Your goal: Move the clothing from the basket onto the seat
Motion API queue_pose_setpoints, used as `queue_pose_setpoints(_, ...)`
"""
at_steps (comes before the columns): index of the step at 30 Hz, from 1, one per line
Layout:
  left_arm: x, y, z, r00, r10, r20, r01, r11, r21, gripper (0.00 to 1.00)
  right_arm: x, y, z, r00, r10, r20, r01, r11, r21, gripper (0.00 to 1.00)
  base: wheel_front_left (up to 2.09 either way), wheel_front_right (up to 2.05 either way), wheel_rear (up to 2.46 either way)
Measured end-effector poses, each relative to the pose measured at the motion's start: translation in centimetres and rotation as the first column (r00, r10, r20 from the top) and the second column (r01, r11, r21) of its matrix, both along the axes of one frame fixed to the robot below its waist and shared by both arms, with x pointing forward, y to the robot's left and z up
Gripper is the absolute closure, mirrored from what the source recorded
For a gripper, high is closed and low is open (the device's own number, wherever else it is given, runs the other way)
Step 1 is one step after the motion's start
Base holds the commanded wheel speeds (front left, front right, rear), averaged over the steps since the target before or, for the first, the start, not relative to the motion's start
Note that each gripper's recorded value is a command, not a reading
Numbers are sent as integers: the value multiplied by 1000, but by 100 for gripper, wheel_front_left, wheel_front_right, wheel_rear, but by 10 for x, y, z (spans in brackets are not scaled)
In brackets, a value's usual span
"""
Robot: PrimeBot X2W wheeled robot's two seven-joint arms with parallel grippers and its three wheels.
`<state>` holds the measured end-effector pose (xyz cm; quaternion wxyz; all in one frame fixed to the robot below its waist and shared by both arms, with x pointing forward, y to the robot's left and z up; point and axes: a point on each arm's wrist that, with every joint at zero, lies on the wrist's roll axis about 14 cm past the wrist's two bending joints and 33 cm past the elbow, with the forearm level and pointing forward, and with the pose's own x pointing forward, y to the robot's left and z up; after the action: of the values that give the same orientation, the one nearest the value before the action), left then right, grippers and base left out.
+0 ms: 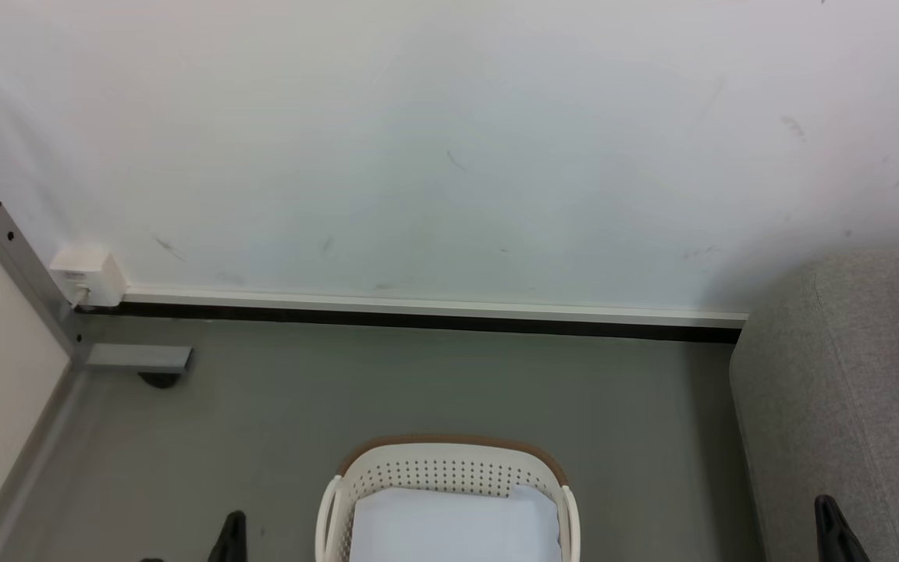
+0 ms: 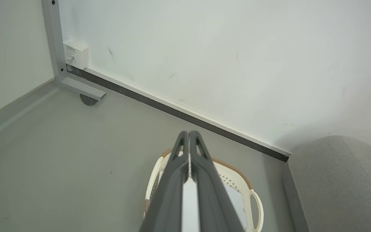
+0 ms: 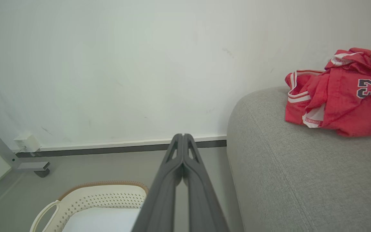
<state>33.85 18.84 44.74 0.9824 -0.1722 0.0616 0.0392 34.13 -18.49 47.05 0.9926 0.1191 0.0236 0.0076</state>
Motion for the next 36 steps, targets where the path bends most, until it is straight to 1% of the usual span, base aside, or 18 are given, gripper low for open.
queue_pose_setpoints(7, 4, 3, 3, 1000, 30, 1, -30, 993, -118, 100, 4, -3, 1, 1000, -28, -10, 29, 991, 127, 100, 0, 0, 0)
queue_pose_setpoints(14, 8, 5, 5, 999, 48, -4, -48, 974, -223, 100, 9, -6, 3, 999, -49, -21, 53, 968, 244, 100, 0, 0, 0)
queue_pose_setpoints(26, 14, 9, 9, 997, 77, -8, -74, 920, -386, 100, 15, -10, 5, 997, -72, -38, 81, 904, 419, 100, 0, 0, 0)
queue_pose_setpoints(36, 20, 9, 15, 996, 87, -2, -76, 862, -500, 100, 19, -12, 7, 996, -80, -50, 95, 836, 541, 100, 0, 0, 0)
